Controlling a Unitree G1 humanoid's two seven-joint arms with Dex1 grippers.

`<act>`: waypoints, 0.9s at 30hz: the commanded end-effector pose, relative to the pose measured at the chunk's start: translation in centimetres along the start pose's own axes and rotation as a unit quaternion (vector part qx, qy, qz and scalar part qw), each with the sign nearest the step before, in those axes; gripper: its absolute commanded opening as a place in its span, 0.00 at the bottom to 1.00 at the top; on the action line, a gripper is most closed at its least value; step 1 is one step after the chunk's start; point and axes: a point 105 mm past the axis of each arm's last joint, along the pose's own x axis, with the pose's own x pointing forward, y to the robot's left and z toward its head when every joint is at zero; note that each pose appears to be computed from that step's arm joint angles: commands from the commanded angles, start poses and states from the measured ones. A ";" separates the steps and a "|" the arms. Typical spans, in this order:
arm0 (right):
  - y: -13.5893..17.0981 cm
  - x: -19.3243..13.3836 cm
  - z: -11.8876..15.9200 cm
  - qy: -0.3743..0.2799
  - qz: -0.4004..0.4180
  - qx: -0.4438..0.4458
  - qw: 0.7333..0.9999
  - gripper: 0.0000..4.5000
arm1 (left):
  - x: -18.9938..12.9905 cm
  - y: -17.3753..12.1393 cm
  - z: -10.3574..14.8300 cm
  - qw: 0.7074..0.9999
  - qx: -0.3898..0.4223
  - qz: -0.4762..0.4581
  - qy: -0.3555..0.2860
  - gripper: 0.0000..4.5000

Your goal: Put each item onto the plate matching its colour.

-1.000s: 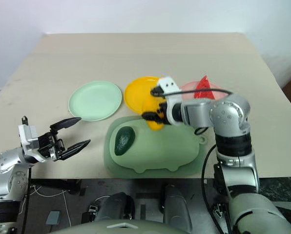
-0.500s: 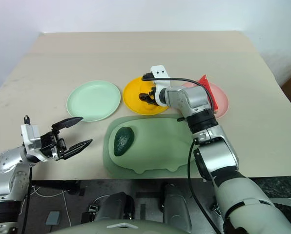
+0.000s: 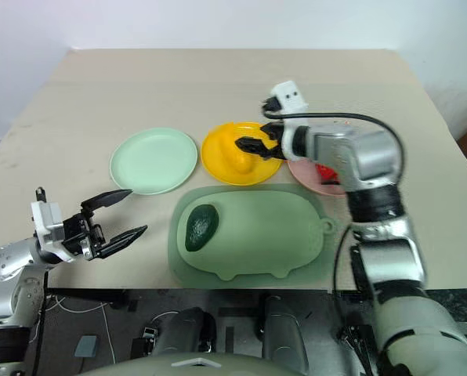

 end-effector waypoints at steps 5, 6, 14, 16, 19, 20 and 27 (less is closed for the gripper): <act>-0.2 -8.5 -2.3 -0.038 0.046 -0.065 0.996 0.99 | 1.4 -1.5 1.4 1.000 -0.010 -0.003 -0.023 1.00; -1.0 -9.8 -3.2 -0.052 0.038 -0.084 0.994 0.99 | 1.7 -1.7 1.4 1.000 -0.014 -0.005 -0.022 1.00; -2.3 -16.1 -8.9 -0.048 0.057 -0.158 0.985 0.99 | 3.3 -2.5 1.4 0.999 -0.035 0.005 -0.007 1.00; -2.2 -16.9 -9.3 -0.056 0.063 -0.181 0.980 0.99 | 3.7 -2.8 1.3 0.999 -0.041 0.010 0.002 1.00; -2.4 -17.9 -9.5 -0.071 0.061 -0.214 0.972 0.99 | 4.2 -3.0 1.0 0.998 -0.050 0.027 0.021 1.00; -2.4 -18.1 -9.5 -0.076 0.064 -0.220 0.971 0.99 | 4.2 -3.1 0.9 0.998 -0.054 0.029 0.023 1.00; -3.4 -19.1 -10.5 -0.070 0.054 -0.224 0.971 0.99 | 5.0 -4.2 0.0 0.994 -0.069 0.048 0.066 1.00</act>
